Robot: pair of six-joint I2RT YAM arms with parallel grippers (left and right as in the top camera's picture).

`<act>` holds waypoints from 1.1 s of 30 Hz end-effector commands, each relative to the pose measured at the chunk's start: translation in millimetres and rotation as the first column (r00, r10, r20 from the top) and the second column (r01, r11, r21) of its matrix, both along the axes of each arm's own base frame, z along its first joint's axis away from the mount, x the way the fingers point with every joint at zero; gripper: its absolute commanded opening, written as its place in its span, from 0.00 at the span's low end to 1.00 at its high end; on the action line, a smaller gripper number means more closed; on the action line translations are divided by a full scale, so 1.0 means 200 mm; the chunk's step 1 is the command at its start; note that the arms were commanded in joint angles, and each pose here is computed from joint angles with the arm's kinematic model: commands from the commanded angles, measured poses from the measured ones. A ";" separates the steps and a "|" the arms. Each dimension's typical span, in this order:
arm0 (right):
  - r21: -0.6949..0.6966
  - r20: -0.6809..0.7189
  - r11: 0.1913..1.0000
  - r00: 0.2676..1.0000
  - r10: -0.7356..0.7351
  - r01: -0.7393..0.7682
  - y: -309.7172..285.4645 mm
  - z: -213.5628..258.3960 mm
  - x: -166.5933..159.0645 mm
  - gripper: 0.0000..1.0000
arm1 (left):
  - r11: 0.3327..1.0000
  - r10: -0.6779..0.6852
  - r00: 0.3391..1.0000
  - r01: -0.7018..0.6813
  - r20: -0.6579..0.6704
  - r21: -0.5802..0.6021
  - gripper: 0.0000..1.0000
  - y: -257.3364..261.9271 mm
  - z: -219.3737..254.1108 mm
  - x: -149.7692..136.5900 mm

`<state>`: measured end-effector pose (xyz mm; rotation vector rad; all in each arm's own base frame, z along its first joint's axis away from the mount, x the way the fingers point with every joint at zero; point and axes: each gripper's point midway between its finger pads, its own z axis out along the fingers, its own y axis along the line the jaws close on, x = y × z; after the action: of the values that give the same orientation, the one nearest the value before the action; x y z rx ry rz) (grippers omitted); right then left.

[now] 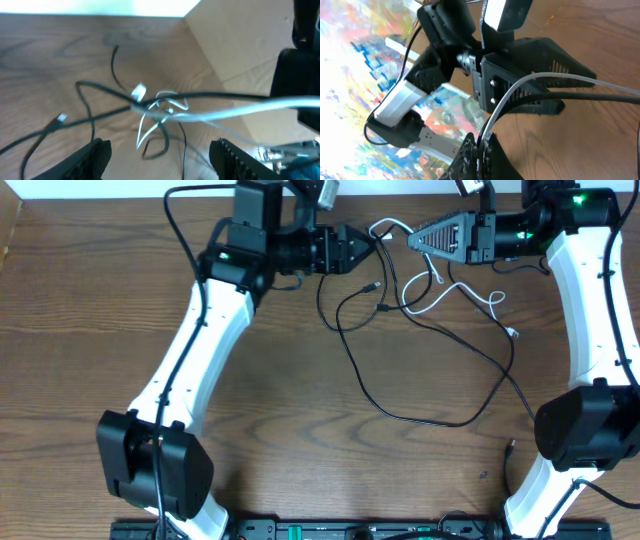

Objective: Untangle cables

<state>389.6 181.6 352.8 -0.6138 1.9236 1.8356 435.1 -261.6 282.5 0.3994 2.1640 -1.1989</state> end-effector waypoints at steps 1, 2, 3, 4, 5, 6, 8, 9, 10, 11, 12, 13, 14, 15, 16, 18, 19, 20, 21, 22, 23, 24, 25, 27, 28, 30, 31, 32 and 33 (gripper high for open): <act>0.042 0.054 0.999 0.999 0.002 -0.004 -0.03 0.13 -0.04 0.01 | 0.998 0.058 0.993 -0.060 -0.102 -0.022 0.68 -0.06 -0.12 0.01; 0.042 0.054 0.999 0.999 -0.002 0.000 -0.03 0.13 -0.04 0.01 | 0.997 0.069 0.991 -0.073 -0.112 -0.031 0.68 -0.08 -0.14 0.01; 0.042 0.053 0.999 0.999 -0.005 0.003 -0.04 0.13 -0.04 0.01 | 0.994 0.104 0.986 -0.108 -0.126 -0.021 0.68 -0.08 -0.17 0.03; 0.042 0.048 0.999 0.999 -0.008 0.006 -0.05 0.13 -0.04 0.01 | 0.990 0.138 0.981 -0.140 -0.135 -0.007 0.69 -0.08 -0.20 0.04; 0.042 0.045 0.999 0.999 -0.010 0.008 -0.05 0.13 -0.03 0.01 | 0.984 0.175 0.974 -0.176 -0.142 0.007 0.68 -0.07 -0.23 0.05; 0.042 0.045 0.999 0.999 -0.011 0.009 -0.05 0.13 -0.03 0.01 | 0.975 0.223 0.963 -0.222 -0.149 0.021 0.68 -0.06 -0.26 0.07; 0.042 0.045 0.999 0.999 -0.011 0.009 -0.05 0.13 -0.03 0.01 | 0.956 0.293 0.946 -0.293 -0.138 0.018 0.69 -0.05 -0.29 0.12; 0.042 0.045 0.999 0.999 -0.011 0.009 -0.05 0.13 -0.03 0.01 | 0.947 0.319 0.939 -0.321 -0.130 0.002 0.69 -0.05 -0.28 0.14; 0.042 0.045 0.999 0.999 -0.011 0.009 -0.05 0.13 -0.03 0.01 | 0.939 0.341 0.932 -0.345 -0.121 -0.014 0.69 -0.06 -0.28 0.15; 0.042 0.045 0.999 0.999 -0.010 0.008 -0.05 0.13 -0.03 0.01 | 0.931 0.360 0.926 -0.365 -0.111 -0.026 0.69 -0.06 -0.28 0.17; 0.042 0.045 0.999 0.999 -0.009 0.007 -0.05 0.13 -0.03 0.01 | 0.923 0.379 0.920 -0.384 -0.101 -0.037 0.69 -0.07 -0.27 0.18; 0.042 0.045 0.999 0.999 -0.008 0.006 -0.05 0.13 -0.04 0.01 | 0.918 0.389 0.917 -0.393 -0.091 -0.041 0.69 -0.08 -0.27 0.19; 0.042 0.044 0.999 0.999 -0.008 0.007 -0.05 0.13 -0.04 0.01 | 0.917 0.393 0.916 -0.397 -0.081 -0.043 0.69 -0.09 -0.28 0.19; 0.042 0.042 0.999 0.999 -0.008 0.007 -0.05 0.13 -0.04 0.01 | 0.915 0.398 0.914 -0.401 -0.074 -0.041 0.69 -0.10 -0.28 0.19; 0.042 0.042 0.999 0.999 -0.008 0.007 -0.05 0.13 -0.04 0.01 | 0.914 0.402 0.913 -0.405 -0.071 -0.036 0.69 -0.12 -0.30 0.19; 0.042 0.042 0.999 0.999 -0.008 0.006 -0.04 0.13 -0.04 0.01 | 0.913 0.404 0.912 -0.407 -0.071 -0.023 0.69 -0.15 -0.33 0.19; 0.042 0.038 0.999 0.999 -0.007 0.006 -0.04 0.13 -0.04 0.01 | 0.913 0.405 0.911 -0.407 -0.072 -0.017 0.69 -0.16 -0.35 0.19; 0.042 0.035 0.999 0.999 -0.005 0.004 -0.04 0.13 -0.04 0.01 | 0.910 0.413 0.907 -0.414 -0.080 -0.007 0.69 -0.17 -0.38 0.19; 0.042 0.036 0.999 0.999 -0.003 0.002 -0.04 0.13 -0.04 0.01 | 0.906 0.420 0.903 -0.422 -0.093 -0.003 0.69 -0.18 -0.41 0.19; 0.042 0.036 0.999 0.999 -0.001 0.000 -0.03 0.13 -0.04 0.01 | 0.904 0.424 0.899 -0.427 -0.108 0.001 0.69 -0.19 -0.44 0.20; 0.042 0.035 0.999 0.999 0.002 -0.003 -0.03 0.13 -0.05 0.01 | 0.902 0.428 0.895 -0.432 -0.127 0.003 0.68 -0.19 -0.47 0.20; 0.042 0.036 0.999 0.999 0.003 -0.005 -0.02 0.13 -0.05 0.01 | 0.900 0.432 0.891 -0.436 -0.142 0.005 0.64 -0.20 -0.49 0.20; 0.042 0.036 0.999 0.999 0.004 -0.006 -0.02 0.13 -0.05 0.01 | 0.900 0.432 0.889 -0.436 -0.149 0.011 0.57 -0.20 -0.52 0.21; 0.042 0.037 0.999 0.999 0.004 -0.006 -0.02 0.13 -0.05 0.01 | 0.901 0.432 0.889 -0.433 -0.152 0.027 0.26 -0.20 -0.56 0.21; 0.042 0.038 0.999 0.999 0.004 -0.005 -0.02 0.13 -0.05 0.01 | 0.901 0.432 0.889 -0.431 -0.155 0.039 0.13 -0.20 -0.58 0.21; 0.042 0.042 0.999 0.999 0.003 -0.005 -0.02 0.13 -0.04 0.01 | 0.906 0.424 0.894 -0.419 -0.142 0.067 0.08 -0.19 -0.61 0.20; 0.042 0.045 0.999 0.999 0.003 -0.004 -0.02 0.13 -0.04 0.02 | 0.908 0.418 0.899 -0.411 -0.133 0.080 0.07 -0.19 -0.62 0.20; 0.042 0.050 0.999 0.999 0.003 -0.005 -0.02 0.13 -0.04 0.03 | 0.910 0.413 0.902 -0.404 -0.127 0.095 0.08 -0.18 -0.63 0.19; 0.042 0.056 0.999 0.998 0.003 -0.005 -0.02 0.13 -0.04 0.03 | 0.911 0.410 0.903 -0.398 -0.128 0.112 0.07 -0.17 -0.64 0.18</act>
<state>393.7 174.0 353.1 -0.5854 1.9276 1.8291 470.6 -302.2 159.5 -0.1537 2.2671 -0.9848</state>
